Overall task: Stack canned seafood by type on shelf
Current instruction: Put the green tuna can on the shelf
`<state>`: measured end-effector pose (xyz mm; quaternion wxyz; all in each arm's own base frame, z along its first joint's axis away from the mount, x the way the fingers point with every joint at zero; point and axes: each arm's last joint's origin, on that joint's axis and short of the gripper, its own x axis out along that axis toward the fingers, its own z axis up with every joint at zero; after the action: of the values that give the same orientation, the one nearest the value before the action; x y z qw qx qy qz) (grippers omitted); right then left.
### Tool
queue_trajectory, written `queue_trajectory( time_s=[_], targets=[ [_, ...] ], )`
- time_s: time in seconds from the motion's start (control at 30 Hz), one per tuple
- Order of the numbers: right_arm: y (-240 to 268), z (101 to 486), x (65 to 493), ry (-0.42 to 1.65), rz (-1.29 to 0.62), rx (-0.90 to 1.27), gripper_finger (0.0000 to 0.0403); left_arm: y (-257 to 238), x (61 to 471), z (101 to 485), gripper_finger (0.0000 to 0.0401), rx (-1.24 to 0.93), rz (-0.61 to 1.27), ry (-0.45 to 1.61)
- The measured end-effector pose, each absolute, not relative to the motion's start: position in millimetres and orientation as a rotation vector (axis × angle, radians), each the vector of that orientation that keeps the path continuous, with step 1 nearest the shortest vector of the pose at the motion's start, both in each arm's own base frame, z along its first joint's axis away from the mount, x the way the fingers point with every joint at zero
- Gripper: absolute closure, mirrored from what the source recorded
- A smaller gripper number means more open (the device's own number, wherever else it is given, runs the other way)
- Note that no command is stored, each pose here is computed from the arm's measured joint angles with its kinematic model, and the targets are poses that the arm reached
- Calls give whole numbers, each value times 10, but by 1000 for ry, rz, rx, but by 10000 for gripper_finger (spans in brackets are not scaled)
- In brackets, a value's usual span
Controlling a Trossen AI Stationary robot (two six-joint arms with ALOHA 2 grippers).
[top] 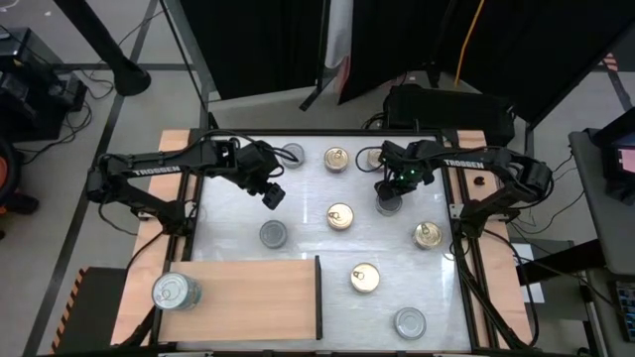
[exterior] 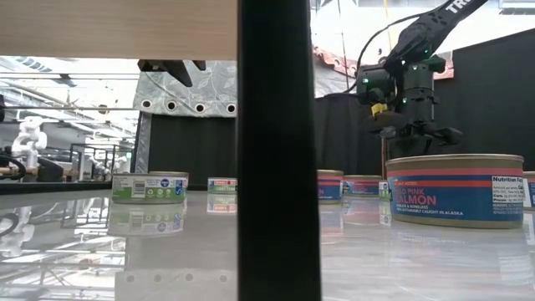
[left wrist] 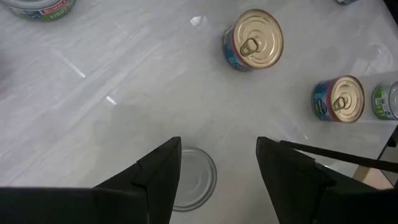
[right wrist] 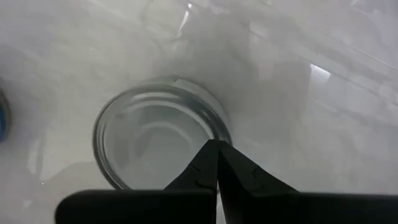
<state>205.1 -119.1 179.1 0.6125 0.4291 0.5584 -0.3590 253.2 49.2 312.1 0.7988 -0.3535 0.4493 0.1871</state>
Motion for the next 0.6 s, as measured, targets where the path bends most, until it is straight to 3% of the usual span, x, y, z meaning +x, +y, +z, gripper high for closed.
queue_trajectory(
  time_s=[0.6],
  targets=[
    [-1199,1785,2042,1299,-872,966,403,492,2532,3121,186,-759,401,964]
  ],
)
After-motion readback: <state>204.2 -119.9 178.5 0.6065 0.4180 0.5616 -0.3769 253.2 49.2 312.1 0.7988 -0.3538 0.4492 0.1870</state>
